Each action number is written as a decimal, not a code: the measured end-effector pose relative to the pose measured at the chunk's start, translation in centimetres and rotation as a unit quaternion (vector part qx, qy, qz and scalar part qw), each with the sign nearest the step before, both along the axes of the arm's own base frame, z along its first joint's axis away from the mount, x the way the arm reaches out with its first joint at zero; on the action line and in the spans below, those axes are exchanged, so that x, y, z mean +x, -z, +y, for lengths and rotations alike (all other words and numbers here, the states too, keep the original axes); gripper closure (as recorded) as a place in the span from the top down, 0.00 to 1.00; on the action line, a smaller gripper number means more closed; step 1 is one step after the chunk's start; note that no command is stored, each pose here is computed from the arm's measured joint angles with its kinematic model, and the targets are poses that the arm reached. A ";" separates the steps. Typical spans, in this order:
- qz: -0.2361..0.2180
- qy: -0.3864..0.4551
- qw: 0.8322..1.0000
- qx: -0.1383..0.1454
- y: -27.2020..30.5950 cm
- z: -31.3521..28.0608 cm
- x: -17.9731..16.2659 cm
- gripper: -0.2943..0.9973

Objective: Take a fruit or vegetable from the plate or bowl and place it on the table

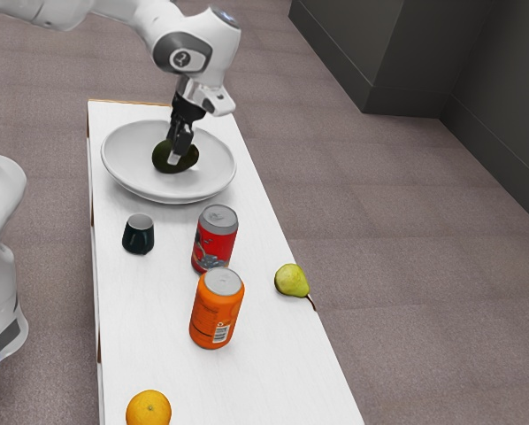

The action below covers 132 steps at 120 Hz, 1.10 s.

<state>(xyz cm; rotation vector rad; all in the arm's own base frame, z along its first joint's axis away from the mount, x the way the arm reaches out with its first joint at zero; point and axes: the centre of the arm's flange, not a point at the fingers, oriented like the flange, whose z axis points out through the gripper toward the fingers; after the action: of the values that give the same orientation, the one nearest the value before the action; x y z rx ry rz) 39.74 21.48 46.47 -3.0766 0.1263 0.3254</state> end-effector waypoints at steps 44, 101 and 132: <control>0.016 -0.003 1.000 -0.004 1.5 0.2 0.0 0.77; 0.034 -0.017 0.999 -0.005 3.1 0.9 0.1 0.57; 0.020 -0.020 1.000 0.000 2.0 1.5 0.2 0.51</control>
<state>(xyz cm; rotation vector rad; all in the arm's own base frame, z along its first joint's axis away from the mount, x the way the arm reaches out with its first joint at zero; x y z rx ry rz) 39.95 22.97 44.49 -3.0765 0.0660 0.3874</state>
